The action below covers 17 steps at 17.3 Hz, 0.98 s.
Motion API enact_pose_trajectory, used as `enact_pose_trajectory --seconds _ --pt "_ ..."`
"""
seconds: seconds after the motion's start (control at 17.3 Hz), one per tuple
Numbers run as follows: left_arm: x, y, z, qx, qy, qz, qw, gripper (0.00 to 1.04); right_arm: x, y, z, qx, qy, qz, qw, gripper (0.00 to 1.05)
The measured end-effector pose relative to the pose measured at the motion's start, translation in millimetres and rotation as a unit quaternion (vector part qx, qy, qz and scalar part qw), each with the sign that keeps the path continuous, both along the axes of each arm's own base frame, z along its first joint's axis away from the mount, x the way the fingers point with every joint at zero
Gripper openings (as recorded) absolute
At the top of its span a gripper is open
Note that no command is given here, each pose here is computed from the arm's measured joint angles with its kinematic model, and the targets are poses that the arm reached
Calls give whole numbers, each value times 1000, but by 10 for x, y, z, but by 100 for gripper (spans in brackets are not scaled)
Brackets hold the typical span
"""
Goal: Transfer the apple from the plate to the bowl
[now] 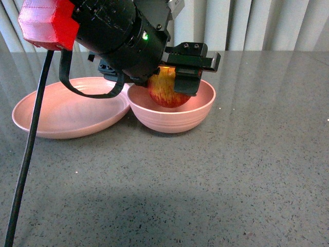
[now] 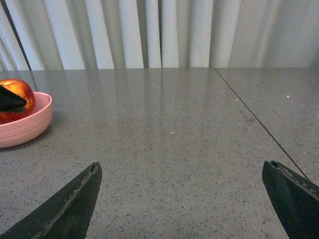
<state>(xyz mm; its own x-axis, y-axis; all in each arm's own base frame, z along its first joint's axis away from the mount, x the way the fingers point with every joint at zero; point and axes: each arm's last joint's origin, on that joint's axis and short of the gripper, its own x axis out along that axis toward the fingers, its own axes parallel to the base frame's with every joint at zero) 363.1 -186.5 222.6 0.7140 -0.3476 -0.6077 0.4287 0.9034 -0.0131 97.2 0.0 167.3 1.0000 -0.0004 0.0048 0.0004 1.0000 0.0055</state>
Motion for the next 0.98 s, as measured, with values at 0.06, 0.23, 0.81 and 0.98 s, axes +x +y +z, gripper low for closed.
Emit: enact_pose_trajectory --seconds 0.06,0.23,0.81,0.98 --pt "-1 2 -8 -7 6 2 1000 68 0 0 0 0 0 0 1000 98" --pt "0 0 -24 -6 9 1 1000 68 0 0 0 0 0 0 1000 98" --pt "8 -4 -72 -1 17 1 1000 68 0 0 0 0 0 0 1000 98" --pt "8 -4 -74 -2 17 1 1000 76 0 0 0 0 0 0 1000 98"
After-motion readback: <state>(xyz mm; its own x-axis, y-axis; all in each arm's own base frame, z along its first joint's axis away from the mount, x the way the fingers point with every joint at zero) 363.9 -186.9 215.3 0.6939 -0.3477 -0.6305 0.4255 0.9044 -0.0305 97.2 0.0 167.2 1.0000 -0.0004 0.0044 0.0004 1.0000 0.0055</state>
